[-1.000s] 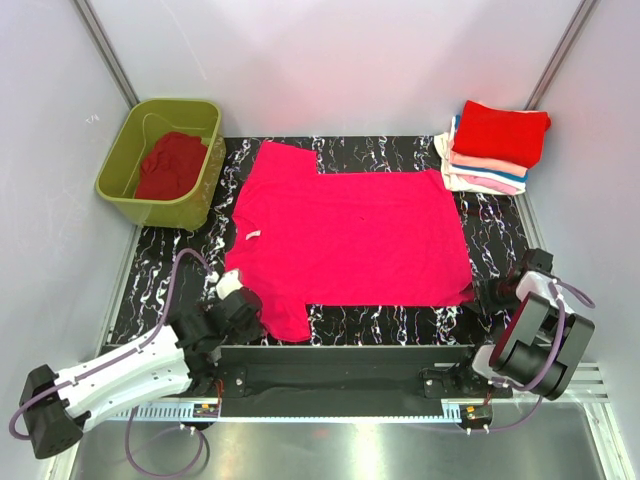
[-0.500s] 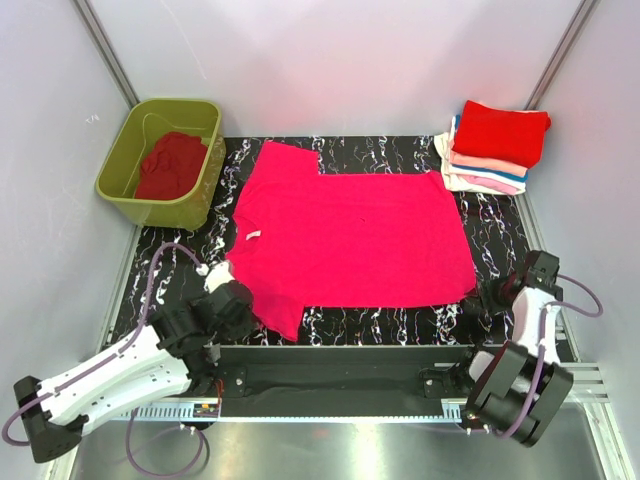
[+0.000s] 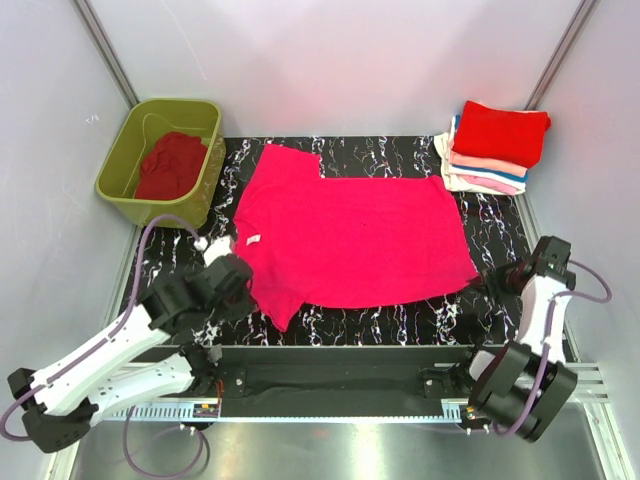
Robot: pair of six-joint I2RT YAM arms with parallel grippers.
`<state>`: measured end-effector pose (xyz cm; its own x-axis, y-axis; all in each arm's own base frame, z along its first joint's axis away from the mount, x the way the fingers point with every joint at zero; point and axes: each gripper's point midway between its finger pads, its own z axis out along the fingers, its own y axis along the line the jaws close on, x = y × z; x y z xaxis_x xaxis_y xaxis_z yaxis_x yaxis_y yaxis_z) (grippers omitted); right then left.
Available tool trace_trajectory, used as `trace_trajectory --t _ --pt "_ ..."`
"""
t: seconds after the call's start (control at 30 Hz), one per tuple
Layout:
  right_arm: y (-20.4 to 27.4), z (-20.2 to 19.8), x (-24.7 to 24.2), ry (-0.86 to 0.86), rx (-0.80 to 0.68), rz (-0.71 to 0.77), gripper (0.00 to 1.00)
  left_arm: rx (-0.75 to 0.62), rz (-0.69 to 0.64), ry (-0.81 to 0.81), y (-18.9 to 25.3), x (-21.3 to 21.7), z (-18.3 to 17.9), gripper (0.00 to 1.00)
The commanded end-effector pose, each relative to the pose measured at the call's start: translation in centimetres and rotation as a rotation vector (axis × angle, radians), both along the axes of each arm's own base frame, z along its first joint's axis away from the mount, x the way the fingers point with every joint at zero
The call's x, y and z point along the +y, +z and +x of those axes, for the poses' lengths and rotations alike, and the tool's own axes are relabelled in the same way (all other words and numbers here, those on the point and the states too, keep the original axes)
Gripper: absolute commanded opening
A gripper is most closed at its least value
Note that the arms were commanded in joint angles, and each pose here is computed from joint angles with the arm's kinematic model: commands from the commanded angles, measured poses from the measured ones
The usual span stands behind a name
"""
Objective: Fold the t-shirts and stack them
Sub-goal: Fold the tshirt
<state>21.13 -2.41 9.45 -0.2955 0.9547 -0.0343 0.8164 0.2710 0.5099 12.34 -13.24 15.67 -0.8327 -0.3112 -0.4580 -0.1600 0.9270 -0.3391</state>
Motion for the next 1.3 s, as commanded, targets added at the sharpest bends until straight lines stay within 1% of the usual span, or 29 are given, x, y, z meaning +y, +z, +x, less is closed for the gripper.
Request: trace_trajectory --t 0.0,0.03,0.07,0.13,0.17,0.23,0.27,0.3,0.37,0.43,0.57,0.67,0.87,1.27 --pt "1.8 2.9 -0.8 0.037 -0.068 0.014 0.00 -0.059 0.085 -0.042 2.5 0.1 2.8 0.03" --pt "1.7 3.7 -0.9 0.036 -0.064 0.041 0.00 -0.061 0.087 -0.052 2.8 -0.1 3.5 0.02" --pt "1.6 4.1 -1.1 0.033 -0.059 0.047 0.00 -0.052 0.129 -0.057 2.7 0.4 4.6 0.02" --pt "1.3 5.3 -1.5 0.027 -0.051 0.062 0.00 -0.067 0.112 -0.074 3.7 -0.2 6.2 0.02" --pt "1.4 5.7 -1.7 0.026 -0.057 0.063 0.00 -0.052 0.144 -0.083 3.4 0.2 7.4 0.02" --pt "1.1 7.1 -1.8 0.034 -0.064 0.077 0.00 -0.061 0.133 -0.110 4.0 -0.4 9.1 0.03" --pt "0.8 7.5 -1.8 0.039 -0.060 0.084 0.00 -0.050 0.164 -0.126 4.0 -0.2 10.6 0.03" --pt "1.0 8.3 -2.2 0.041 -0.069 0.078 0.00 -0.046 0.176 -0.138 4.0 -0.3 11.3 0.03" --pt "-0.1 9.2 -2.0 0.051 -0.040 0.102 0.00 -0.025 0.215 -0.165 3.8 -0.2 13.3 0.03" --pt "-0.6 10.4 -2.0 0.064 -0.027 0.111 0.00 -0.015 0.223 -0.204 3.7 -0.5 14.5 0.03" --pt "-1.0 12.3 -1.3 0.091 -0.017 0.118 0.00 0.011 0.242 -0.212 3.1 -0.6 17.5 0.03" --pt "-1.3 13.4 -0.9 0.108 -0.004 0.098 0.00 0.019 0.252 -0.221 3.0 -0.4 19.3 0.03" --pt "-2.5 15.0 -1.2 0.122 0.017 0.099 0.00 0.048 0.337 -0.228 2.8 1.2 22.2 0.03" --pt "-2.6 18.2 -0.5 0.186 0.030 0.091 0.00 0.079 0.365 -0.230 1.5 2.2 25.9 0.03"
